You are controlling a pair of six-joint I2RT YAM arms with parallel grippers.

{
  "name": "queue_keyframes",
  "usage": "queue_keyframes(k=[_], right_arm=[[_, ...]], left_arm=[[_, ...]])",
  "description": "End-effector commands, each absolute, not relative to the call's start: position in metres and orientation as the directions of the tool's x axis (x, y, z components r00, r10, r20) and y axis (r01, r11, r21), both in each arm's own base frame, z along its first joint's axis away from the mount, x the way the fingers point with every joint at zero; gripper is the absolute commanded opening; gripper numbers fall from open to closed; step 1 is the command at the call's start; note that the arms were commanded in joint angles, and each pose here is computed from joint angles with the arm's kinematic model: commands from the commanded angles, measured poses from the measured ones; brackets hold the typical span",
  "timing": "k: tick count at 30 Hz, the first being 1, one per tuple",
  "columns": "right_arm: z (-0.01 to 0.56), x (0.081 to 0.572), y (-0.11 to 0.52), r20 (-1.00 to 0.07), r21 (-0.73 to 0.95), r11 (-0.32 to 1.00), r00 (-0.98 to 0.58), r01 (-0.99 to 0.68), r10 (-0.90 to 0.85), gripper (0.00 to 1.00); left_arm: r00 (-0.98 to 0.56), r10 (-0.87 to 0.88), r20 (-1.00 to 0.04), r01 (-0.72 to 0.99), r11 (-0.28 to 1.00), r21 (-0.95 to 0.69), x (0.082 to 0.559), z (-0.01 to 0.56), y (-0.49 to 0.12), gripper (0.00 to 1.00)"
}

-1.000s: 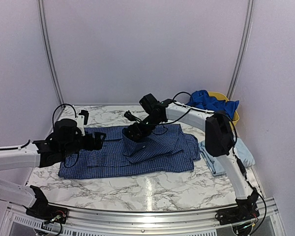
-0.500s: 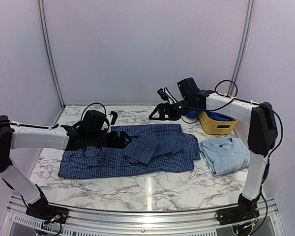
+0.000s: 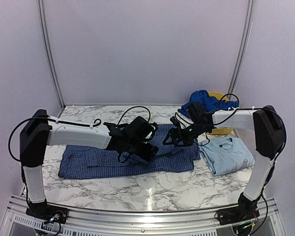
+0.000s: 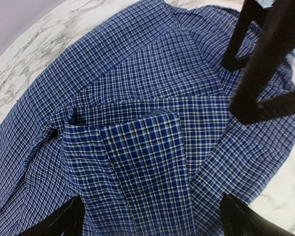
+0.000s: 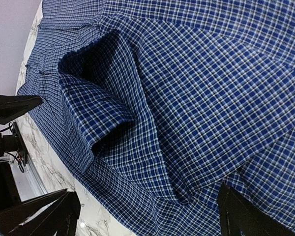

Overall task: Fold and stack the mixed laundry pile
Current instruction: Smooth out the rectangle-folded shirt at the center of the board.

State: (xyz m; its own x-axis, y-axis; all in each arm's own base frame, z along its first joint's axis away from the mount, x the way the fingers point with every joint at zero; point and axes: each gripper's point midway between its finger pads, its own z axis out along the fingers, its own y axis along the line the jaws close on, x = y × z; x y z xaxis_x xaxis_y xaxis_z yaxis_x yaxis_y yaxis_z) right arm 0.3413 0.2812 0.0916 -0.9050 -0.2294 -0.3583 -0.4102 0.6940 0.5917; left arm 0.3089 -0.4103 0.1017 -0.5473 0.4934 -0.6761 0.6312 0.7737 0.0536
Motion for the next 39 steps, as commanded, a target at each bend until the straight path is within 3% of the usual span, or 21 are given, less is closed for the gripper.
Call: queue_keyframes(k=[1,7,15,20,23,26,31,39], right_arm=[[0.092,0.349,0.282,-0.368,0.605,0.703,-0.914,-0.373,-0.169,0.93],[0.076,0.350,0.279,-0.338,0.588,0.725,-0.923,-0.360,-0.184,0.92],[0.059,0.344,0.274,-0.306,0.566,0.742,-0.927,-0.359,-0.216,0.92],[0.064,0.344,0.275,-0.321,0.569,0.731,-0.920,-0.376,-0.224,0.93],[0.083,0.349,0.281,-0.374,0.576,0.703,-0.899,-0.417,-0.226,0.93],[0.103,0.355,0.285,-0.439,0.564,0.678,-0.867,-0.471,-0.237,0.92],[0.121,0.362,0.289,-0.505,0.539,0.650,-0.823,-0.536,-0.260,0.92],[0.134,0.380,0.299,-0.536,0.553,0.626,-0.810,-0.549,-0.236,0.87]], left_arm=[[-0.567,0.562,-0.602,0.566,0.797,0.210,0.325,0.077,-0.398,0.99],[-0.612,0.541,-0.577,0.435,0.840,0.325,0.352,0.074,-0.371,0.99],[-0.746,0.353,-0.565,0.193,0.926,0.325,0.397,0.082,-0.242,0.99],[-0.764,0.216,-0.608,0.262,0.965,0.014,0.406,0.097,-0.228,0.99],[-0.763,0.150,-0.629,0.368,0.900,-0.232,0.399,0.113,-0.243,0.97],[-0.772,0.133,-0.622,0.433,0.826,-0.361,0.391,0.119,-0.254,0.95],[-0.828,0.089,-0.554,0.392,0.799,-0.457,0.400,0.102,-0.253,0.87],[-0.860,0.090,-0.502,0.337,0.839,-0.428,0.425,0.069,-0.249,0.82]])
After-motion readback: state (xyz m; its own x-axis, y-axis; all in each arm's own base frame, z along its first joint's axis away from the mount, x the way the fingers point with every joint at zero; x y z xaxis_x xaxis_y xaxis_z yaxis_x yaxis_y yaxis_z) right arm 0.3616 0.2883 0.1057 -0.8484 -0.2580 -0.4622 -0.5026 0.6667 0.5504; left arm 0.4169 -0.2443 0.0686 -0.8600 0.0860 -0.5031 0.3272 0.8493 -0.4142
